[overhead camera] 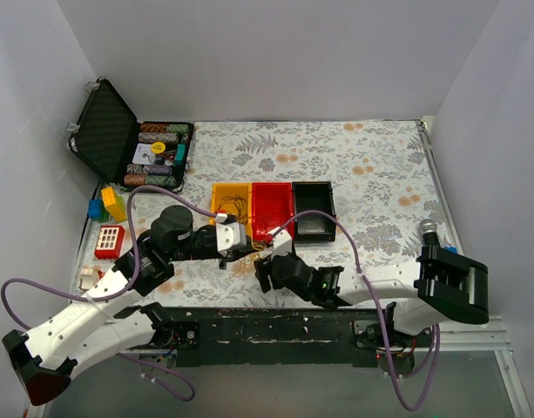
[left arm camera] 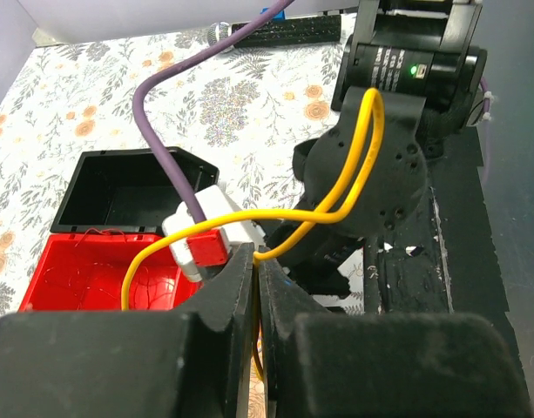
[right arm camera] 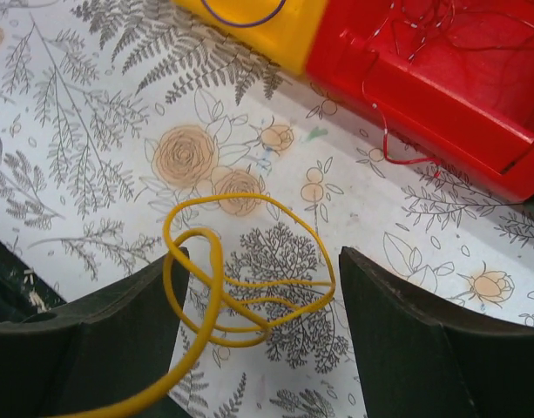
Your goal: Untangle the cables
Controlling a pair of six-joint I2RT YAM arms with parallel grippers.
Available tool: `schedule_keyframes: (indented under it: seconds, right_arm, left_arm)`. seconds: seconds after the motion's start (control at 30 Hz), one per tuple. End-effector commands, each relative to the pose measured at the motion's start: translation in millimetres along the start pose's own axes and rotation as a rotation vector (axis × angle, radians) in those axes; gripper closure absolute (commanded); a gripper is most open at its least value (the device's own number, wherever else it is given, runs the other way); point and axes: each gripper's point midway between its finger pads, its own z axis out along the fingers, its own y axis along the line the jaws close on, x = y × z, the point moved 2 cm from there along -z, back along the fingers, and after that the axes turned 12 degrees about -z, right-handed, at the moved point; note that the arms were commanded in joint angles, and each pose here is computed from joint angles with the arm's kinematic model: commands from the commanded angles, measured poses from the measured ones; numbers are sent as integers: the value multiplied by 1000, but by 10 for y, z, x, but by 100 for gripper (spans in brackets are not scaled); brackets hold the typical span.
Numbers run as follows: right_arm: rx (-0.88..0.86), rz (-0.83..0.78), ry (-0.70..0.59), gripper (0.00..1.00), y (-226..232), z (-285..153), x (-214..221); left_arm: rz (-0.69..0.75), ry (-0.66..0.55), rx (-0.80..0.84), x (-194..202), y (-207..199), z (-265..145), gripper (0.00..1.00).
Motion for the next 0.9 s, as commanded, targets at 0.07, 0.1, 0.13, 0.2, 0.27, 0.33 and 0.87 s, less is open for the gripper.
schedule_keyframes:
  seconds: [0.07,0.1,0.13,0.2,0.27,0.33,0.87]
  right_arm:
    - [99,84,-17,46,20,174,-158]
    - [105,87,9,59,9,169,-86]
    - [114,94,26,75,-22,146,-11]
    - [108,116,42,92,-50,60,119]
    - [126,141,57,99,-126,-71,265]
    - [159,176,69,99,-230,-233,400]
    - [353,275,17,94,-797,-1105,284]
  left_arm:
    - [-4,-13,4,-44,-51,-74,100]
    - [-4,-13,1,-51,-55,-87,100]
    - [-2,-16,-2,-71,-54,-97,100]
    - [2,-21,-19,-105,-39,-120,100]
    - [13,-26,-40,-143,-15,-144,100]
    - [36,-40,-67,-206,16,-175,100]
    - [93,-36,-46,-330,-30,-250,100]
